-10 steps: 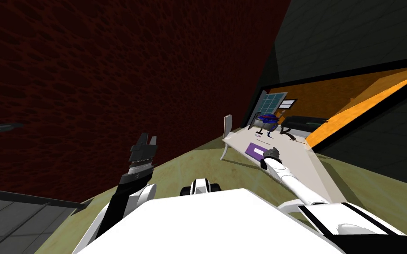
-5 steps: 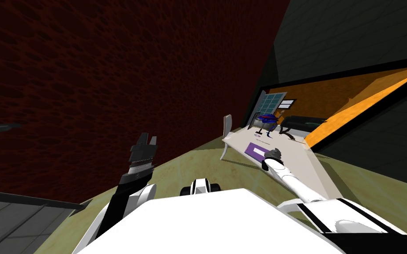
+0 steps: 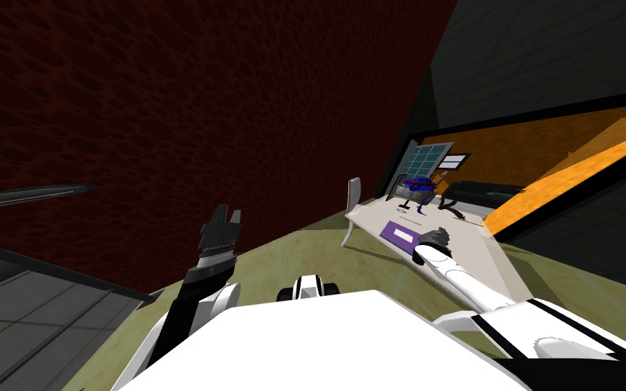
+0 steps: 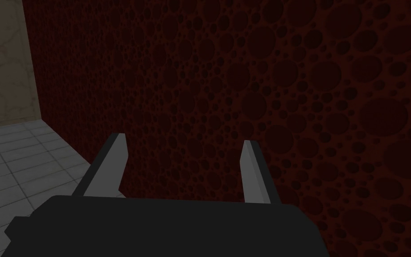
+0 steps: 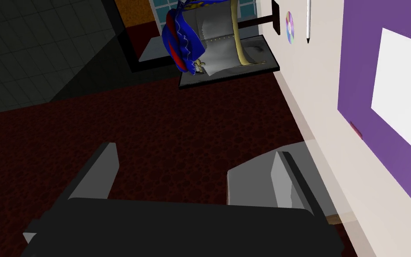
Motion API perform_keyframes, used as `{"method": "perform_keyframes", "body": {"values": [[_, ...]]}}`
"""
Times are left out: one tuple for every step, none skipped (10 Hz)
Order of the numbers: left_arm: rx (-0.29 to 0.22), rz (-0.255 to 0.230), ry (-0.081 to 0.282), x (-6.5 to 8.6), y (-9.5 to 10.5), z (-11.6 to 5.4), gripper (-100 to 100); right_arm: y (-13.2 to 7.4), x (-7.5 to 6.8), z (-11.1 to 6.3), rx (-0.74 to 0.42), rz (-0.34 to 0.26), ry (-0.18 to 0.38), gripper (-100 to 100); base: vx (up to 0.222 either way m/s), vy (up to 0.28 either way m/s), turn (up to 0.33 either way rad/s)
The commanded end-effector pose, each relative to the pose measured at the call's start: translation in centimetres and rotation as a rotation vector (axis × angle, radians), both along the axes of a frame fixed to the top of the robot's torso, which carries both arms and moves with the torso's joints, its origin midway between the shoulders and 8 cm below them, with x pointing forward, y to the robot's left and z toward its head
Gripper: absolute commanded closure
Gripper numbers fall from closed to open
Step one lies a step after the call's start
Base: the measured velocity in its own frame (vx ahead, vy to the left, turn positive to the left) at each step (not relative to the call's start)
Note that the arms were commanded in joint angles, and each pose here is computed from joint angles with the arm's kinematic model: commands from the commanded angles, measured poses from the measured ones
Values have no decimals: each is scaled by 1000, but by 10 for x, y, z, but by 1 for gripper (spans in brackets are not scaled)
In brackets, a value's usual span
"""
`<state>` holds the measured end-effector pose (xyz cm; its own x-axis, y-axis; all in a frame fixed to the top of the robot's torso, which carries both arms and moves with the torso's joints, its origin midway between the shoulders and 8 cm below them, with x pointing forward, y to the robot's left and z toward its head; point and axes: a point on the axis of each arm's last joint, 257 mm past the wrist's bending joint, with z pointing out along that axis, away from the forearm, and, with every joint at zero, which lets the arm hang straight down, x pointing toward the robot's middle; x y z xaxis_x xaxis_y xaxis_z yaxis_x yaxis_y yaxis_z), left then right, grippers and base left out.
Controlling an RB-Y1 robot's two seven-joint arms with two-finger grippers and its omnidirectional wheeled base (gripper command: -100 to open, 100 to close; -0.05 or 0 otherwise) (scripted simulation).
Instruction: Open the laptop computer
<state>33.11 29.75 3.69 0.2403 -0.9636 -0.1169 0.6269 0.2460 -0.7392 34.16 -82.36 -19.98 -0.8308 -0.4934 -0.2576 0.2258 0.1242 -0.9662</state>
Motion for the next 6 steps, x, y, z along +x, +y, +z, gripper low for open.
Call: {"method": "perform_keyframes", "body": {"values": [[0, 0, 0, 0, 0, 0, 0, 0, 0, 0, 2, 0, -3, 0, 0, 0, 0], [0, 0, 0, 0, 0, 0, 0, 0, 0, 0, 2, 0, -3, 0, 0, 0, 0], [0, 0, 0, 0, 0, 0, 0, 0, 0, 0, 2, 0, -3, 0, 0, 0, 0], [0, 0, 0, 0, 0, 0, 0, 0, 0, 0, 2, 0, -3, 0, 0, 0, 0], [0, 0, 0, 0, 0, 0, 0, 0, 0, 0, 2, 0, -3, 0, 0, 0, 0], [0, 0, 0, 0, 0, 0, 0, 0, 0, 0, 2, 0, -3, 0, 0, 0, 0]]}}
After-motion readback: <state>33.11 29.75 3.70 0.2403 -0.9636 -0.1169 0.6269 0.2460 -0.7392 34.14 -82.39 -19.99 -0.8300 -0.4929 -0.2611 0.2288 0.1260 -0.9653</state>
